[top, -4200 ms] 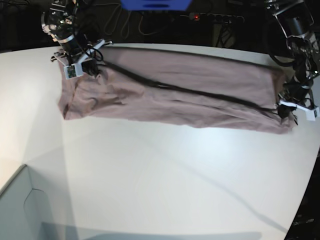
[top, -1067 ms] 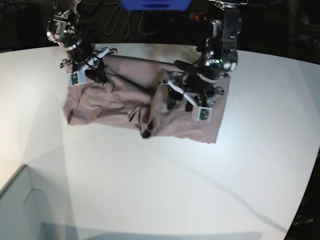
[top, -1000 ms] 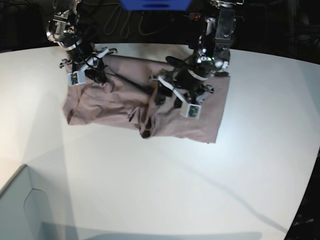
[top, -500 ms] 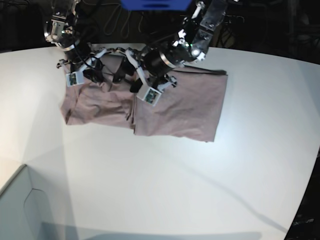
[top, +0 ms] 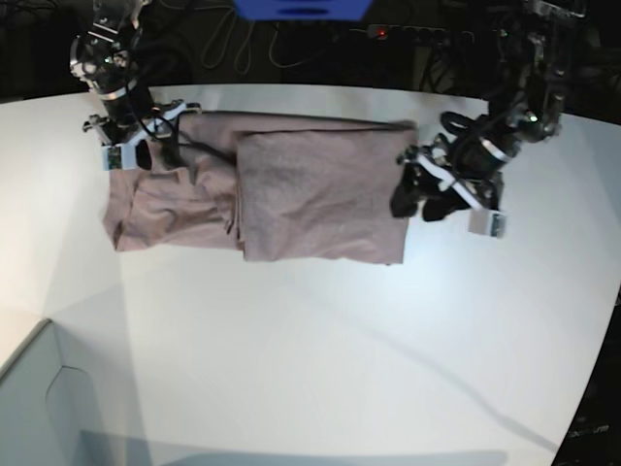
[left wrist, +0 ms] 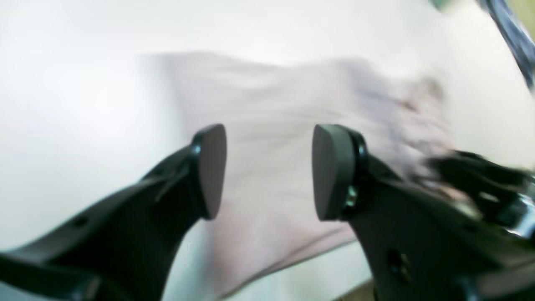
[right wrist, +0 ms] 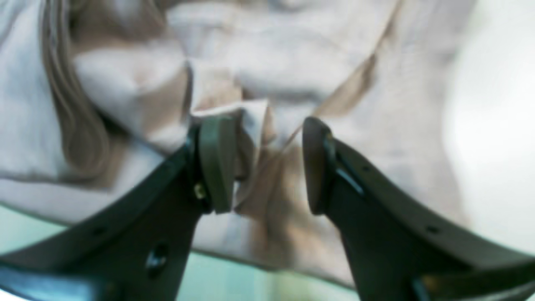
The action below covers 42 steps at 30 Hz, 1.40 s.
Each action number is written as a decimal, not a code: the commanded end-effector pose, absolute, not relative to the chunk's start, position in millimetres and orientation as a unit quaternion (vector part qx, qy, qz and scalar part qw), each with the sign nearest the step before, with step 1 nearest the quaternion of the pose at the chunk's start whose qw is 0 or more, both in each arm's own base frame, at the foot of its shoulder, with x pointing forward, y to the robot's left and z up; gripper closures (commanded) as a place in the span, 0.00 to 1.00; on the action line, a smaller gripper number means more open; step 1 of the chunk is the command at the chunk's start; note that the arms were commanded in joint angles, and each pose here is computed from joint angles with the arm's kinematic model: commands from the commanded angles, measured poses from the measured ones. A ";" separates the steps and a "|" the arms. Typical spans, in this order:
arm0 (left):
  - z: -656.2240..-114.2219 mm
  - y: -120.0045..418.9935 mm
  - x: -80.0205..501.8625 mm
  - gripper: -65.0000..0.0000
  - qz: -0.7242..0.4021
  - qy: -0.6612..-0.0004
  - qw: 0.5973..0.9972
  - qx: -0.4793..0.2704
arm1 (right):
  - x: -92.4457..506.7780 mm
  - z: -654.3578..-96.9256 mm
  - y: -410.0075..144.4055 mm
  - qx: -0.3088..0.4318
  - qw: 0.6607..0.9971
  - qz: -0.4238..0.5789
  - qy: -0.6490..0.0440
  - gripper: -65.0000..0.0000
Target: Layout the t-shirt on the table in an organized manner, then fold the t-shirt properly
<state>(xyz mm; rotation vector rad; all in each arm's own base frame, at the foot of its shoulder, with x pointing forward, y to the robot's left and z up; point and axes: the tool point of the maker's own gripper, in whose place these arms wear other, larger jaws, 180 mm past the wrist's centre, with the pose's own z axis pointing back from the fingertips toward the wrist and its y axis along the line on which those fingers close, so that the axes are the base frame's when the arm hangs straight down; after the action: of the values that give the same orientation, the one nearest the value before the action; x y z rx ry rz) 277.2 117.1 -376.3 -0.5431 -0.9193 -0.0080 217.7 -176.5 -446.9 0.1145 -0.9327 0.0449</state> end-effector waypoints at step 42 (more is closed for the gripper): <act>-394.5 224.1 289.3 0.51 0.116 -0.457 0.863 -0.180 | 265.5 -465.5 -191.8 0.059 0.922 0.021 -0.383 0.88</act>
<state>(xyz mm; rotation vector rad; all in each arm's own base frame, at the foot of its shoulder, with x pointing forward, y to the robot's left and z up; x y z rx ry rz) 280.6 220.8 -408.3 -0.3716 -0.9077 0.2556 259.2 -188.6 -472.0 0.1288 -0.7649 0.0365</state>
